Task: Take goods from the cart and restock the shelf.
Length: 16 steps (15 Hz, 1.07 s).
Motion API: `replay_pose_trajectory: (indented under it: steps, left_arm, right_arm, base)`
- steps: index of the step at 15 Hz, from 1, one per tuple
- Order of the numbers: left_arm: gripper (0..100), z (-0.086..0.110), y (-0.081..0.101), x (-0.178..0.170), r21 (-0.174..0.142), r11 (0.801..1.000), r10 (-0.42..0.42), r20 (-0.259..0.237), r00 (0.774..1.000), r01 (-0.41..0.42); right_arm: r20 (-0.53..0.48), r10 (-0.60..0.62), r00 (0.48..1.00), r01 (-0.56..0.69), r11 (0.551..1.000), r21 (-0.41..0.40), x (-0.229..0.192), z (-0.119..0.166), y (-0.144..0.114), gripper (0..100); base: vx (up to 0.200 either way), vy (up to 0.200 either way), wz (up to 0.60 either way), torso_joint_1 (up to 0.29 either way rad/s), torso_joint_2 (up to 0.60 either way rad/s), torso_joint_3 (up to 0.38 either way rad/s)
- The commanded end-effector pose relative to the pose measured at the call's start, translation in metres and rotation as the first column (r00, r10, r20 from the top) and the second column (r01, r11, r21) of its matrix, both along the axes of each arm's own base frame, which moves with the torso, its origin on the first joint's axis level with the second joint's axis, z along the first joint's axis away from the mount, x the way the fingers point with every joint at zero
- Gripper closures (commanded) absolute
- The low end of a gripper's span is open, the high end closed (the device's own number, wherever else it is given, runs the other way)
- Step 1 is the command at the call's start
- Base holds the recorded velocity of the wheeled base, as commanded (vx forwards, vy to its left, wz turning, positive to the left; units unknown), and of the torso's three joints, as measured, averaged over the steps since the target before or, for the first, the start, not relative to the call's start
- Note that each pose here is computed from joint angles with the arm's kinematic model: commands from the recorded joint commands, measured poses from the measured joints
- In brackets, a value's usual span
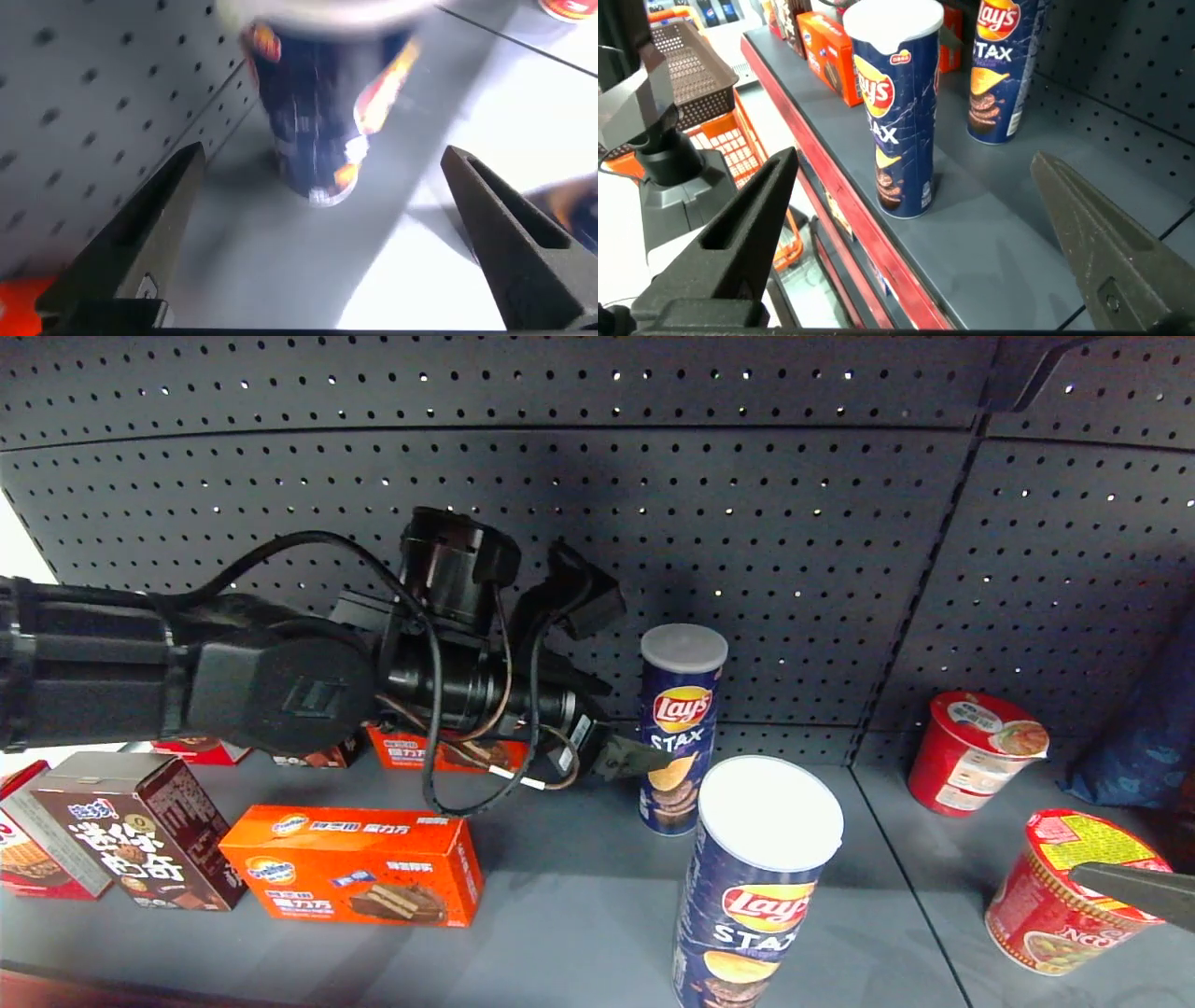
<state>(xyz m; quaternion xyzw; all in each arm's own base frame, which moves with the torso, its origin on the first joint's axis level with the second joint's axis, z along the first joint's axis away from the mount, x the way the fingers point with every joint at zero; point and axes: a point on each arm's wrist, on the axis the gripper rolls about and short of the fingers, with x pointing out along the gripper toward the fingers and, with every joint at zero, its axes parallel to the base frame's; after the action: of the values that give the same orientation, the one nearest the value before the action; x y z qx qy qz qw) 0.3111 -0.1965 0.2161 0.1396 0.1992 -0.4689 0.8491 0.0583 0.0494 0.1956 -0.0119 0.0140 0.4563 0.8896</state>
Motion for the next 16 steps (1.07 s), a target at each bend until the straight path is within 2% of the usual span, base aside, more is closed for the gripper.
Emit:
replay_pose_trajectory:
  steps: [1,5,11,13,16]
  left_arm:
    - [0,0.024,0.019,-0.027,-0.027,1.0,0.008,0.045,0.999,-0.007]
    - [0,0.039,0.048,-0.058,-0.046,0.998,0.041,0.074,0.996,-0.037]
    - [0,0.047,0.087,-0.109,-0.075,0.993,0.095,0.103,0.99,-0.087]
    - [0,0.051,0.098,-0.126,-0.111,0.986,0.134,0.1,0.986,-0.122]
    - [0,0.049,0.107,-0.142,-0.119,0.978,0.182,0.105,0.978,-0.17]
  right_arm:
    - [-0.016,0.0,1.0,-0.001,1.0,-0.012,0.003,-0.002,0.002,0]
    - [-0.034,0.0,0.999,-0.001,1.0,-0.024,0.007,-0.003,0.005,0]
    - [-0.064,-0.016,0.998,0.013,0.999,-0.049,0.023,0.003,0.015,0]
    - [-0.079,-0.09,0.993,0.084,0.993,-0.081,0.04,0.008,0.025,0]
    - [-0.134,-0.198,0.971,0.175,0.97,-0.168,0.057,0.004,0.036,0]
  base:
    - [0.0,0.0,0.0,0.0,0.0,0.0]
    - [0.0,0.0,0.0,0.0,0.0,0.0]
    - [0.0,0.0,0.0,0.0,0.0,0.0]
    - [0.0,0.0,0.0,0.0,0.0,0.0]
    - [0.0,0.0,0.0,0.0,0.0,0.0]
